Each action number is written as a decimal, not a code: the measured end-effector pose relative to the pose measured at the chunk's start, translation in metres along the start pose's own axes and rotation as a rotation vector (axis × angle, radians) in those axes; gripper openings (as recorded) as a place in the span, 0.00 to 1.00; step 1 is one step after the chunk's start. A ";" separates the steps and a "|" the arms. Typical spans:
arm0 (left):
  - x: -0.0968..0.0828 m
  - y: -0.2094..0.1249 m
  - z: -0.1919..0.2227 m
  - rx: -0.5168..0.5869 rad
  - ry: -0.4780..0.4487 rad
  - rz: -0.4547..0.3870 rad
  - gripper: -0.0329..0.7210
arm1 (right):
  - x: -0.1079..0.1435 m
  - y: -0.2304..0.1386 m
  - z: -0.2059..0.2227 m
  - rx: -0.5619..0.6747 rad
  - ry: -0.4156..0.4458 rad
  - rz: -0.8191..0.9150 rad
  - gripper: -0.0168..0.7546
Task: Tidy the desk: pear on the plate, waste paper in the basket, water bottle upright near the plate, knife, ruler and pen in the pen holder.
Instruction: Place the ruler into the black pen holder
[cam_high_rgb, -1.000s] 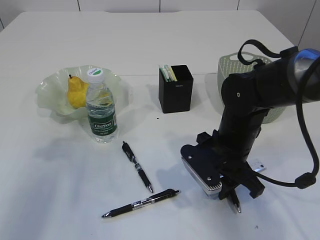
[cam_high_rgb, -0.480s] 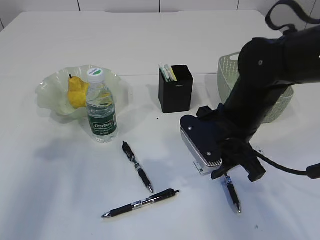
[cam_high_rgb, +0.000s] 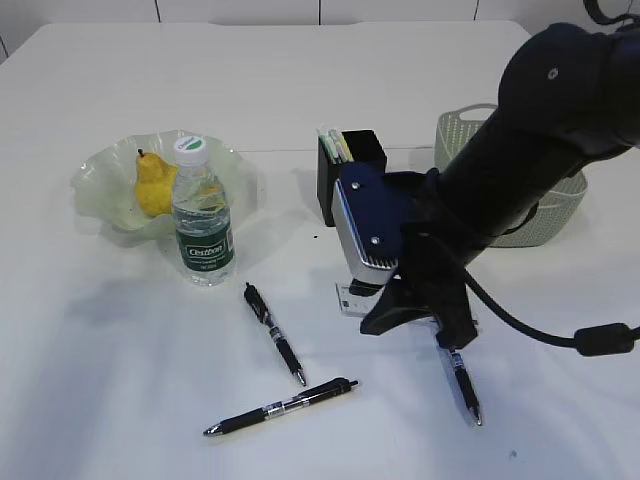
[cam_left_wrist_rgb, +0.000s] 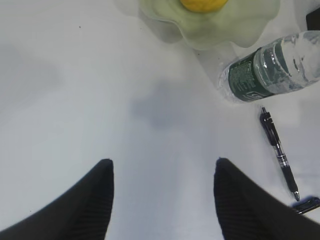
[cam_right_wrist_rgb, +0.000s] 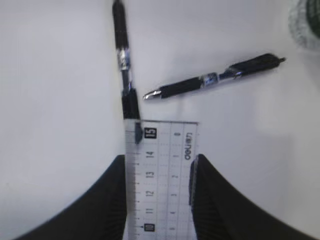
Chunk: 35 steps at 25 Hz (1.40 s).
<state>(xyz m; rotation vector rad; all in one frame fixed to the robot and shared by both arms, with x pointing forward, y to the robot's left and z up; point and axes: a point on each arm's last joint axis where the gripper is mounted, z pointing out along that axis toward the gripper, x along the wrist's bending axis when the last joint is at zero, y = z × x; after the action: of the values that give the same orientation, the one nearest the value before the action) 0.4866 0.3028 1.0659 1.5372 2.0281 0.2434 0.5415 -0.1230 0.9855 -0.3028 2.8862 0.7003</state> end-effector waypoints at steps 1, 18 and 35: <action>0.000 0.000 0.000 0.002 0.000 0.000 0.64 | -0.002 0.002 0.000 -0.025 -0.018 0.027 0.38; 0.000 -0.005 0.000 0.054 0.000 0.000 0.64 | -0.059 -0.023 -0.051 -0.550 -0.485 0.377 0.38; -0.001 -0.005 0.000 0.058 -0.007 -0.007 0.64 | -0.129 -0.025 -0.057 -0.600 -0.713 0.297 0.38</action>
<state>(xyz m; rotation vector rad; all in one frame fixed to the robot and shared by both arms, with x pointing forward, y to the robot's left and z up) 0.4823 0.3005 1.0638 1.5639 2.0510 0.1774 0.6657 -0.1513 1.0505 0.2761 2.0104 1.3813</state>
